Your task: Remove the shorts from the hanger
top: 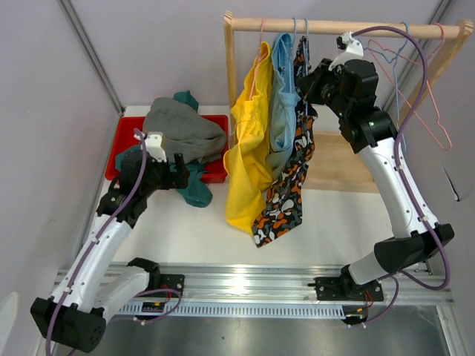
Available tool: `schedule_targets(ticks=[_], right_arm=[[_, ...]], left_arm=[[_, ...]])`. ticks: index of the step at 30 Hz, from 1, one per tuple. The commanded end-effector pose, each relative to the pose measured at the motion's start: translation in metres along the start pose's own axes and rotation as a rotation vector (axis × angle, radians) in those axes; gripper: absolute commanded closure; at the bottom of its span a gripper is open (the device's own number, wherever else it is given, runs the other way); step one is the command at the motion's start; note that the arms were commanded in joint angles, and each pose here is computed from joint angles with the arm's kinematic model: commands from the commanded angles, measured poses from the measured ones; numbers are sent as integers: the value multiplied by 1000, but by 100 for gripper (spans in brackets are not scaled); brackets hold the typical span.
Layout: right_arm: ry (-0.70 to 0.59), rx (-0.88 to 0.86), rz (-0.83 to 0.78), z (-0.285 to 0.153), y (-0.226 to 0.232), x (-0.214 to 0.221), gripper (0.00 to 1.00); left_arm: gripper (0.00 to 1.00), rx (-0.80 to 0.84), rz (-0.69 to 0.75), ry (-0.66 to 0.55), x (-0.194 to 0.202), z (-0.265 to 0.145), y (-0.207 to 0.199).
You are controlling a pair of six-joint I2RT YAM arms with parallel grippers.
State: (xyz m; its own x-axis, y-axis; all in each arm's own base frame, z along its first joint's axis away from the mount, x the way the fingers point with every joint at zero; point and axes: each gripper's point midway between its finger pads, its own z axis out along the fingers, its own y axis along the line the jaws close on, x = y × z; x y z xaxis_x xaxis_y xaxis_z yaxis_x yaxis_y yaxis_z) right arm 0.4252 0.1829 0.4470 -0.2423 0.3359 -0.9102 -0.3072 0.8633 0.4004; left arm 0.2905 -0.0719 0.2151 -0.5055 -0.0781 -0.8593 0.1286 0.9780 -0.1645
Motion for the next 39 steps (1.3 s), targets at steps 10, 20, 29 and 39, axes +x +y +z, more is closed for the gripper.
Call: schedule_targets(ticks=[10, 20, 29, 39], right_arm=[[-230, 78, 9, -87, 6, -80, 100], [-230, 66, 124, -134, 15, -73, 100], [-226, 61, 126, -146, 15, -67, 100], [-218, 70, 125, -137, 9, -55, 100]], left_arm=[[1, 501, 195, -320, -139, -126, -200], [1, 983, 275, -312, -96, -136, -361], [1, 1119, 263, -268, -71, -136, -415], [1, 1172, 256, -272, -73, -180, -417]])
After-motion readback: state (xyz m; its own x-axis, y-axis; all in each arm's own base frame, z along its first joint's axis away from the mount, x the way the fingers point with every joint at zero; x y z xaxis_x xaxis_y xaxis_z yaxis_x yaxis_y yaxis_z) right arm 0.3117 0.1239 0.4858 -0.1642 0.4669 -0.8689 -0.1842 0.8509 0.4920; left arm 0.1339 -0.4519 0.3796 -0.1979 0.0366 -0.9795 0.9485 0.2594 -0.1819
